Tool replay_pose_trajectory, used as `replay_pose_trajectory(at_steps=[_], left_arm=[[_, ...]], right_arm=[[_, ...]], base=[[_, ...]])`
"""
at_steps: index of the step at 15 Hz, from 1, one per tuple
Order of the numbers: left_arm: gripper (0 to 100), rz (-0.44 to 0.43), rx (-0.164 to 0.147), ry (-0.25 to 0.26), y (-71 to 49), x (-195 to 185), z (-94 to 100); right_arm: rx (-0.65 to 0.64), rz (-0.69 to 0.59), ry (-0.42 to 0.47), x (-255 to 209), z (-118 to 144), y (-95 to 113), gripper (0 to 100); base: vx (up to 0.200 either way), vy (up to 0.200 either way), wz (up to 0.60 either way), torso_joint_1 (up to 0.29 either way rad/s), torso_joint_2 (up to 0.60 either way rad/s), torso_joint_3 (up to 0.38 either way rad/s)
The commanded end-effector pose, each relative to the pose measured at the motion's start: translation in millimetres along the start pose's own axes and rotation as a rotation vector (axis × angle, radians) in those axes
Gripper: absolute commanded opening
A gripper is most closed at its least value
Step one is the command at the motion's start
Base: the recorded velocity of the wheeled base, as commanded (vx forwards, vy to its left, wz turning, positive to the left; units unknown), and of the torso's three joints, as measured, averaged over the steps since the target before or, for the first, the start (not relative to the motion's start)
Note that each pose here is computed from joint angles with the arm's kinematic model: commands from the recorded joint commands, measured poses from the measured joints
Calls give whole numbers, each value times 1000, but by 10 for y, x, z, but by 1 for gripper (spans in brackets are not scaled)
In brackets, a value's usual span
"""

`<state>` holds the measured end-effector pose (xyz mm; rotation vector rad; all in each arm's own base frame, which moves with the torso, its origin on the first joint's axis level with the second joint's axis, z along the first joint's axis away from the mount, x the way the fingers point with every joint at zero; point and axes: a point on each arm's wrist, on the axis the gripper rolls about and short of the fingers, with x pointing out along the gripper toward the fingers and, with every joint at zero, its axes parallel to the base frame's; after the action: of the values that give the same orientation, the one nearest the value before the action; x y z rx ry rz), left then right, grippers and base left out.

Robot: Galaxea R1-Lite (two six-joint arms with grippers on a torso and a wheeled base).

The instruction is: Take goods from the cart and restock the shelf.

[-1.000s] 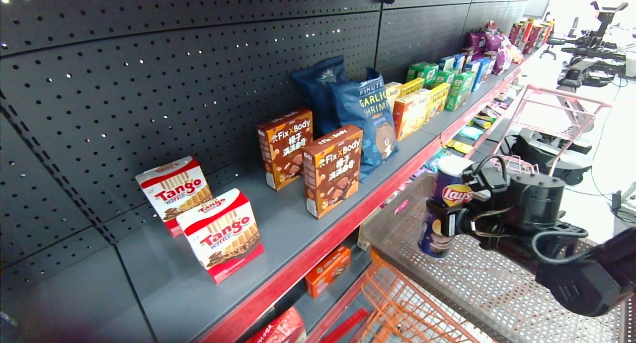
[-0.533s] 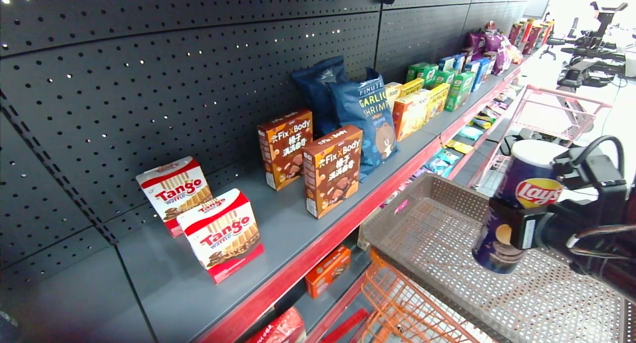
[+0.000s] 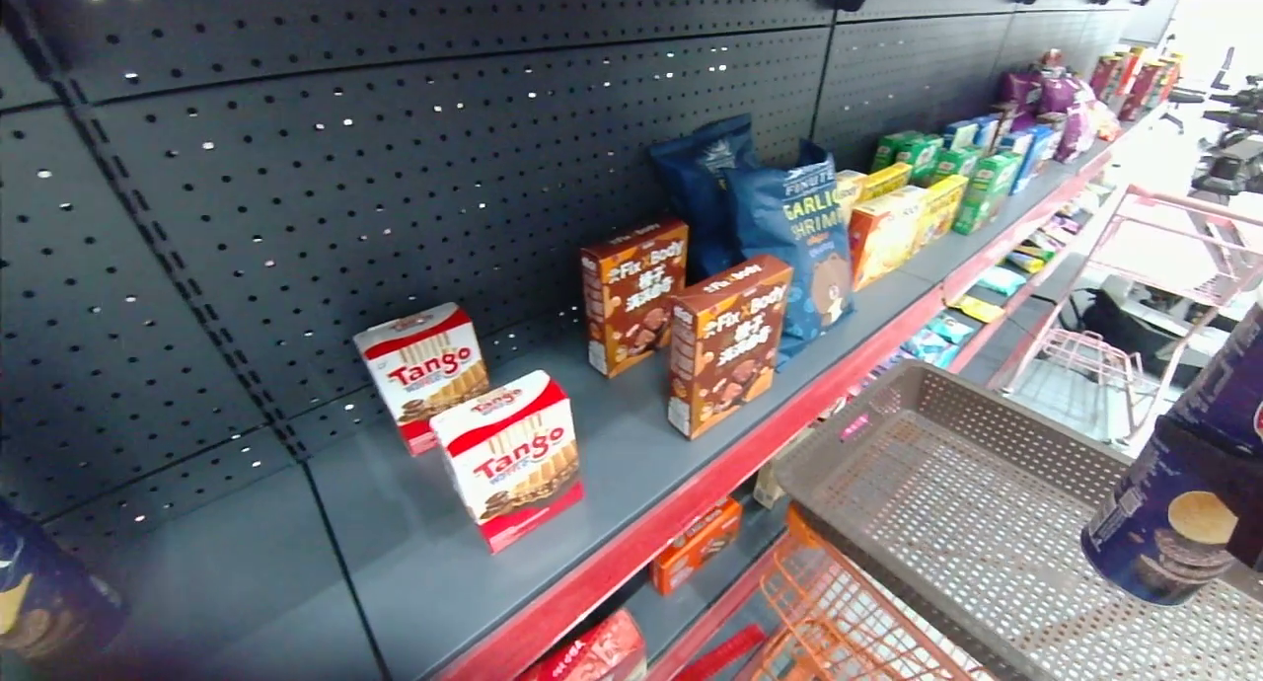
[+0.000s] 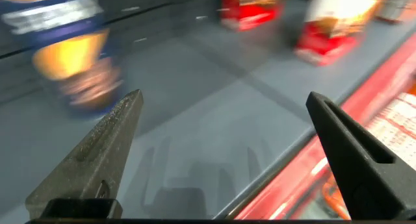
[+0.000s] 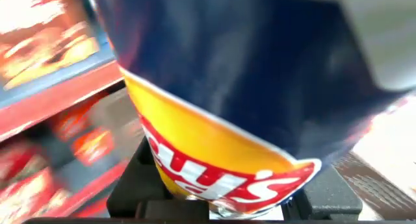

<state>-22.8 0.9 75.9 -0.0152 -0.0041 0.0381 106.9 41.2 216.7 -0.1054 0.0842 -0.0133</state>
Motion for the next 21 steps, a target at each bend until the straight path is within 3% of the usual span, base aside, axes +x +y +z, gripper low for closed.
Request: replay_pose_trajectory(at_steps=[1,5,10,16,21], left_arm=[[100,0,0,-1,0,0,0],[100,0,0,-1,0,0,0],[100,0,0,-1,0,0,0],[100,0,0,-1,0,0,0],[100,0,0,-1,0,0,0]], right_arm=[[29,1,-62,-184,45,-95,0],[33,-12,-74,-306,27,-161,0],[-9,9,-49,-499,-119,-245,0],[-24,19,-64,-531,-115,-260,0],[-27,18,-60,-532,-129,-261,0]], base=[[0,0,600,7,7,2],[0,0,0,0,0,0],[0,0,600,0,0,4],[0,0,0,0,0,0],[0,0,600,6,1,3]])
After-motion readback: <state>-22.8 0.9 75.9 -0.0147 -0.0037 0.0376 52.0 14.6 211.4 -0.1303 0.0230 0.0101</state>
